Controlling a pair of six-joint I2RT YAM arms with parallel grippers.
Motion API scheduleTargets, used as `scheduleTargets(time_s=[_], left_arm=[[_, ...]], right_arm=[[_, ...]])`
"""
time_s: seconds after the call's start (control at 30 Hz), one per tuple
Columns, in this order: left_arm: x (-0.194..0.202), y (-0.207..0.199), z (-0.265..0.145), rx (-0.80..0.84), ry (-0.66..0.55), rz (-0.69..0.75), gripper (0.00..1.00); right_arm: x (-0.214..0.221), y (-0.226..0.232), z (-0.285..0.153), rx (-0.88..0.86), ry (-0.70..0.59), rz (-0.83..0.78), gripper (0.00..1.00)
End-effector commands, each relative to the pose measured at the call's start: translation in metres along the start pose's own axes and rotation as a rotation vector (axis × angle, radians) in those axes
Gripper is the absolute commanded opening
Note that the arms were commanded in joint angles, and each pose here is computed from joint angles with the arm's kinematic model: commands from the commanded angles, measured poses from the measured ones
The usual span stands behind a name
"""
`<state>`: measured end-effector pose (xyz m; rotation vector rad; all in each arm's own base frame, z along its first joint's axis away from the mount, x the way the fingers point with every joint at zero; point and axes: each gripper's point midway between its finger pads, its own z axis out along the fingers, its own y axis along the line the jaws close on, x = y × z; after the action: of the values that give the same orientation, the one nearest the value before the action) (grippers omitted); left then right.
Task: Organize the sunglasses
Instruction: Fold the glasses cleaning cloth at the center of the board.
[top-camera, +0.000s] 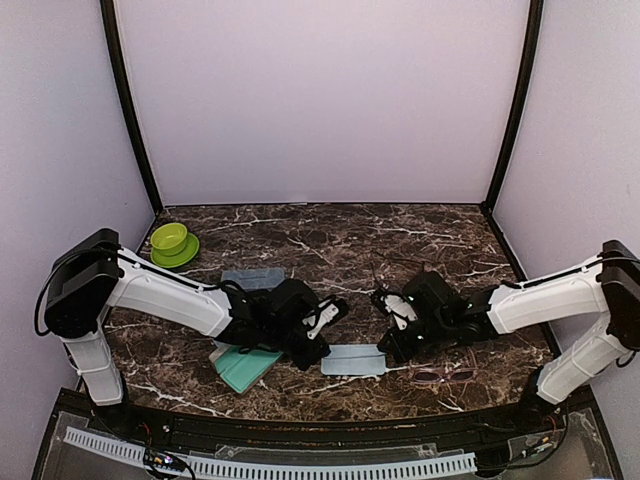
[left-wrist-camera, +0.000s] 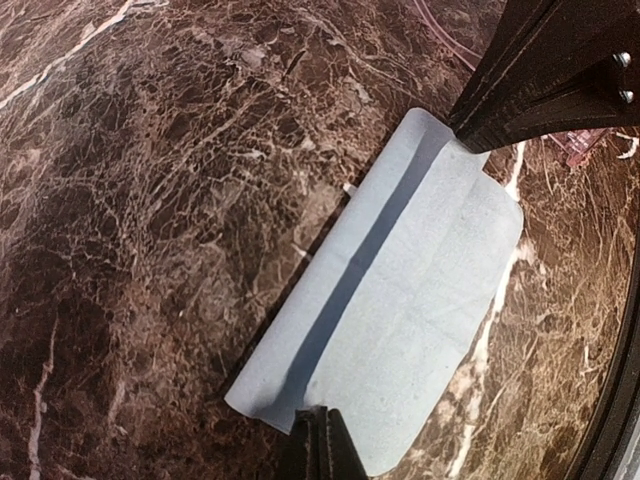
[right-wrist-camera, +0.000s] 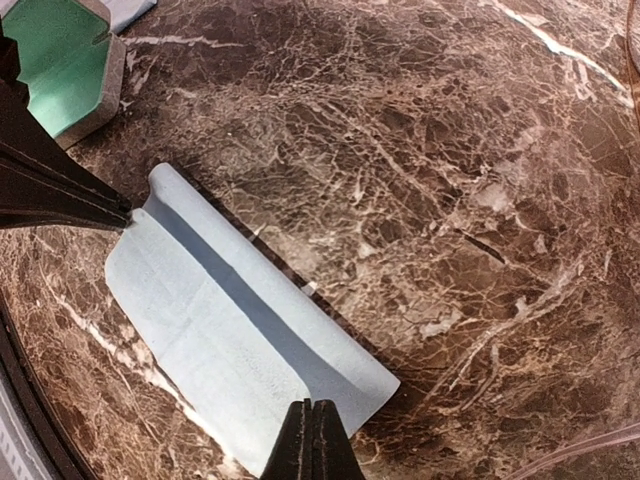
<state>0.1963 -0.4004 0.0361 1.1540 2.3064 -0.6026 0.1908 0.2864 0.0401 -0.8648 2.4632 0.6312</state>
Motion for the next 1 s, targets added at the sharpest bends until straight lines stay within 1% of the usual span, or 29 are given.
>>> scheduleTargets(time_s=[0.0, 0.97], left_arm=[[-0.006, -0.006, -0.012, 0.007, -0.02, 0.005, 0.0], [0.0, -0.01, -0.013, 0.015, -0.002, 0.0, 0.0]], right_arm=[[-0.005, 0.007, -0.004, -0.013, -0.035, 0.001, 0.0], [0.006, 0.009, 0.001, -0.009, -0.008, 0.009, 0.0]])
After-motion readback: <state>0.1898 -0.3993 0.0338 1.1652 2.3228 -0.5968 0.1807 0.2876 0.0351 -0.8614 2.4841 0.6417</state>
